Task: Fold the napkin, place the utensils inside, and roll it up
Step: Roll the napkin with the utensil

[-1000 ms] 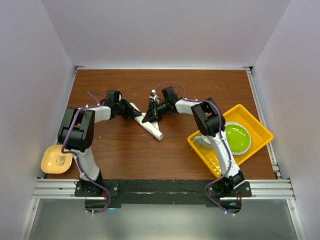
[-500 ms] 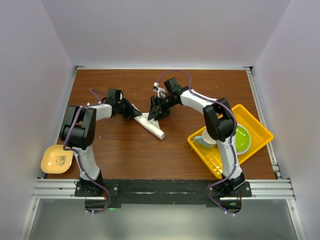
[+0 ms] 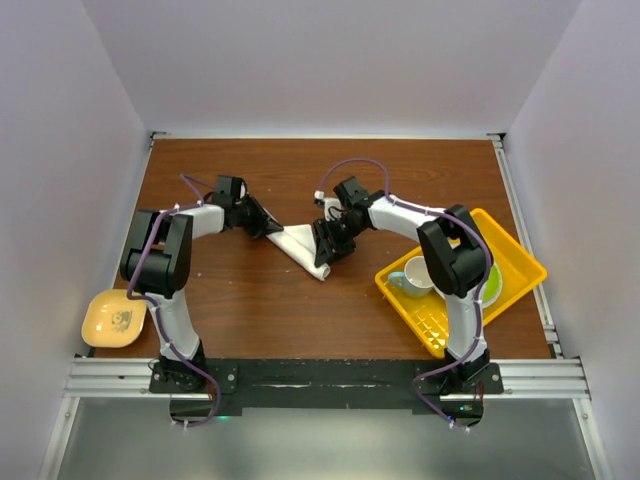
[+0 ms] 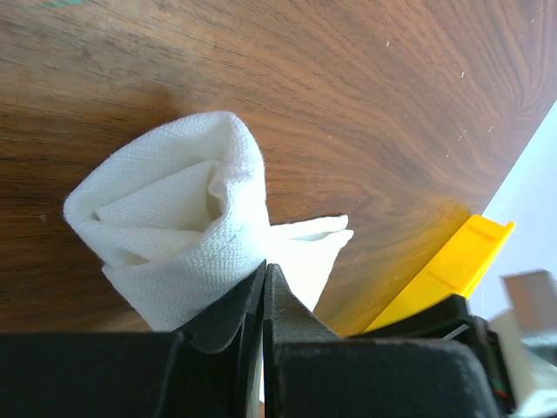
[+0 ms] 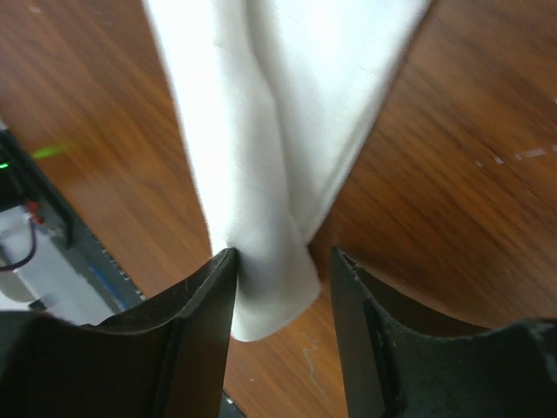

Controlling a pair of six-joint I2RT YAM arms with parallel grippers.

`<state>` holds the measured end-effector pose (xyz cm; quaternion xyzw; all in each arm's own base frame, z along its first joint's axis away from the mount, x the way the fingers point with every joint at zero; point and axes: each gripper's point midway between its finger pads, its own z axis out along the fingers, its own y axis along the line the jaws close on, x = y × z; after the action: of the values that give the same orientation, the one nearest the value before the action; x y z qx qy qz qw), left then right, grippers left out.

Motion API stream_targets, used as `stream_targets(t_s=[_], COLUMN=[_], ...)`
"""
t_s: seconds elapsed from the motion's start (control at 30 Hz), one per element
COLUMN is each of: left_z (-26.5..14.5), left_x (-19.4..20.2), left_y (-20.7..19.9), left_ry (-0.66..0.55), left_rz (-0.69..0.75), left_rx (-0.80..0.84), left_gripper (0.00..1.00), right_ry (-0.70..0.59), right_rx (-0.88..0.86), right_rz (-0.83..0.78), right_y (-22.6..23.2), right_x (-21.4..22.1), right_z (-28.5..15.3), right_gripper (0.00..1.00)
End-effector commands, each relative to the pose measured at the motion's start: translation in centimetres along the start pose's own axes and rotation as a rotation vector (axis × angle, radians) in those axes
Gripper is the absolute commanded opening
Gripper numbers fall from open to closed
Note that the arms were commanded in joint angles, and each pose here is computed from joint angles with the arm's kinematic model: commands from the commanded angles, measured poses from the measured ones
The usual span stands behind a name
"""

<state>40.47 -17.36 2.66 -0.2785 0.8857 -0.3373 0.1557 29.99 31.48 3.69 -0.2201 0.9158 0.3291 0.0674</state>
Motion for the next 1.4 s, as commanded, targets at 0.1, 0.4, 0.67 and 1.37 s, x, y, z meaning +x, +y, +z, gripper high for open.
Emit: stream_targets(t_s=[0.1,0.4,0.67,1.37], left_z=[0.8,1.0,0.7,0.6], left_x=[0.5,0.6,0.4,0.1], left_y=[4.4,5.0,4.4,4.4], left_ry=[0.019,0.025,0.024,0.05], left_rz=[0.0,0.001,-0.003,-0.036], left_rx=[-0.141,-0.149,-0.142,-0.144], left_gripper=[0.06,0.06,0.06,0.05], right_ry=[-0.056,-0.094,-0.171,-0.08], right_rx=[0.247,0.299,0.42,0.585], right_rz=[-0.033,-0.135,-0.502,-0.837], right_y=[-4.9,-2.3,4.5,3.9], right_x=[0.1,-1.7,-5.9,-6.6], right_z=[-0.2,-2.1,-2.2,4.9], right_gripper=[0.27,0.4,0.86,0.77])
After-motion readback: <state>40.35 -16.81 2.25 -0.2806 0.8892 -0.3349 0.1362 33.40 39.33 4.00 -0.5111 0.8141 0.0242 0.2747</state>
